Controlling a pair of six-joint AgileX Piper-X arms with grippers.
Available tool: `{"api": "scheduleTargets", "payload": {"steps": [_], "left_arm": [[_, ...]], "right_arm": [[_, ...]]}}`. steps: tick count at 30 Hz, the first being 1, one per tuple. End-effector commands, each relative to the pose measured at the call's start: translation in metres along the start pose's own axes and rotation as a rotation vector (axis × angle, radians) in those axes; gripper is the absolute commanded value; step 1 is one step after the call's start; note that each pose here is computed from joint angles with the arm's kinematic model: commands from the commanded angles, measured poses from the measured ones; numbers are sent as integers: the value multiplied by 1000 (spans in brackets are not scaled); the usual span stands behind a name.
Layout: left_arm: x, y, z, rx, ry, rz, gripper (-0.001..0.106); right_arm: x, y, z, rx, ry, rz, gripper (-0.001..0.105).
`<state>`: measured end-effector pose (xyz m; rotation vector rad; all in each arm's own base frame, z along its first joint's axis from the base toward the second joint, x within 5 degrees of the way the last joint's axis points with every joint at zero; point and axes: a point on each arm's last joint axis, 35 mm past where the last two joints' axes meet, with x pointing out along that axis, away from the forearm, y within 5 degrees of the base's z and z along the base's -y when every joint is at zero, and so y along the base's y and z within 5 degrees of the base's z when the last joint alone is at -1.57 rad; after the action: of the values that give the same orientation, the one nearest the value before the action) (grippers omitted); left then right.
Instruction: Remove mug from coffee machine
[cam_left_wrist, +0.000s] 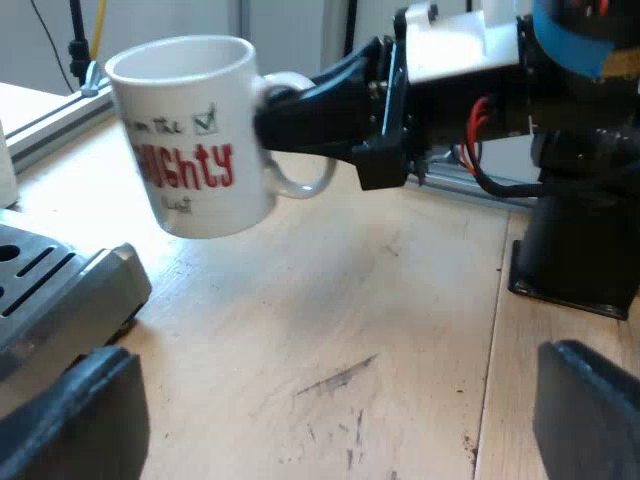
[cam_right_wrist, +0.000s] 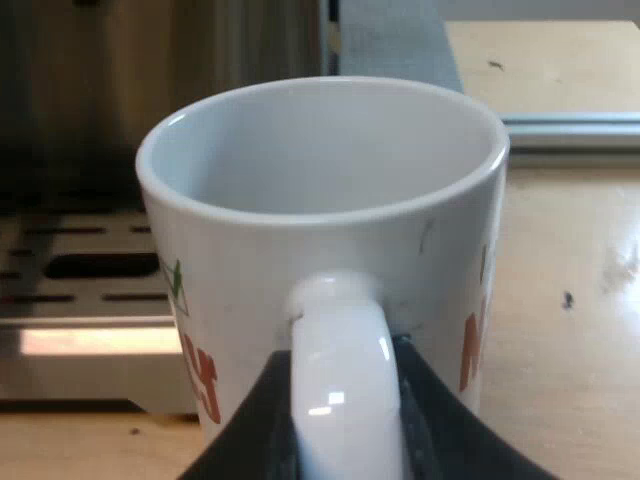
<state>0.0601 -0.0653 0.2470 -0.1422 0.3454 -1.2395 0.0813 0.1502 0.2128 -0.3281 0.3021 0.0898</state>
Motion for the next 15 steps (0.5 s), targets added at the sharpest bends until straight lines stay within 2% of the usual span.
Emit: {"api": "scheduleTargets", "payload": {"steps": [1,4,7,15], "left_arm": [[-1,-1,6,26,-32,24,80],[-1,0,4,24,-29,25,80],[0,0,4,23,-27,25,80],[0,0,4,22,-28,29,80]], "right_arm": [[-1,-5,-1,13,-8,-47,0],[0,-5,-9,-4,1,-51,0],[1,-6,-16,17,9,-53,0],[2,-8,-28,-17,25,-58,0]]}}
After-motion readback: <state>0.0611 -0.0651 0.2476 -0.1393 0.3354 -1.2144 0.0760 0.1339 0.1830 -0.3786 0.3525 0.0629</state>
